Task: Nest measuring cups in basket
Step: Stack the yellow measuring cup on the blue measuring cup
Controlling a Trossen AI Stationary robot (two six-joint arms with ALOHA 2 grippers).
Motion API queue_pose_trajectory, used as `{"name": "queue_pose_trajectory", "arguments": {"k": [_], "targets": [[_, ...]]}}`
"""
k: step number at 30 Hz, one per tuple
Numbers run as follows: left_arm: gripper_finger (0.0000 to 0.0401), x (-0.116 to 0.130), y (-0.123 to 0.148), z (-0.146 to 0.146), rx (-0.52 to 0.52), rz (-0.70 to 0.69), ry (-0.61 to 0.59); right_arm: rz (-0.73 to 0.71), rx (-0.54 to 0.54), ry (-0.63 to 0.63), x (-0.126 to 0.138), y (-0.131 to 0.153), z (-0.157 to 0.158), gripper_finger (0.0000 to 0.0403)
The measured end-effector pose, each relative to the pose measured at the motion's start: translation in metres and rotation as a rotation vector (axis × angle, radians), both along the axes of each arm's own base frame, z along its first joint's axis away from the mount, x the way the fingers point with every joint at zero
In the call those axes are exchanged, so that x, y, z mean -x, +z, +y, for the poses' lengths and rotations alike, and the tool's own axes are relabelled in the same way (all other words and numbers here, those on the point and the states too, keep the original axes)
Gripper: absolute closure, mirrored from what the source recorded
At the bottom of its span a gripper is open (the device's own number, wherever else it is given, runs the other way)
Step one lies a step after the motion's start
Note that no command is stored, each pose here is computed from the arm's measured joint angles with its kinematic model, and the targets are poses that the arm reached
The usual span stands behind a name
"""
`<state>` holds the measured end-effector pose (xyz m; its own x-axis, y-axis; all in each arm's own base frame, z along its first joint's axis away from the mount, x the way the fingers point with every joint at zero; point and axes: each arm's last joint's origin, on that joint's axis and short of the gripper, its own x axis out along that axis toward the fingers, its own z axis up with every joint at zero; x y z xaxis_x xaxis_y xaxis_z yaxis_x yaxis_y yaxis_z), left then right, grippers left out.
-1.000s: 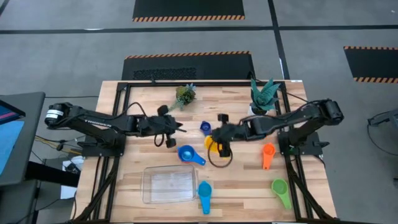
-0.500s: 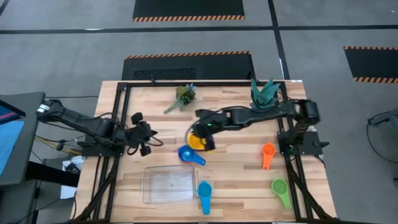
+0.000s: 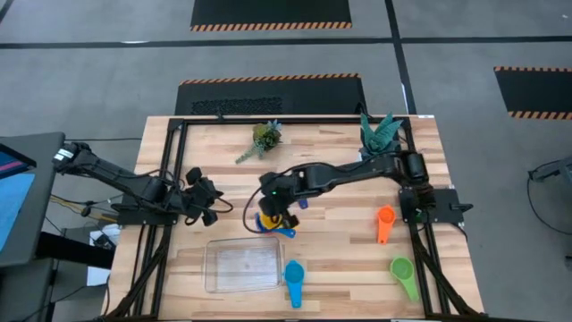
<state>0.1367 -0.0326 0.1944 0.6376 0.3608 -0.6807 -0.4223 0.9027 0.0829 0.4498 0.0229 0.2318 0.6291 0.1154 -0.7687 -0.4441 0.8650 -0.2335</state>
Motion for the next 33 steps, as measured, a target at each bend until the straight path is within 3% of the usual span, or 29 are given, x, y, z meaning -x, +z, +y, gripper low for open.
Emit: {"name": "queue_pose_trajectory", "arguments": {"k": [33], "targets": [[0.0401, -0.005, -0.003, -0.002, 0.015, -0.034, -0.003, -0.045, -0.02, -0.026, -0.012, -0.013, 0.003, 0.0363]]}}
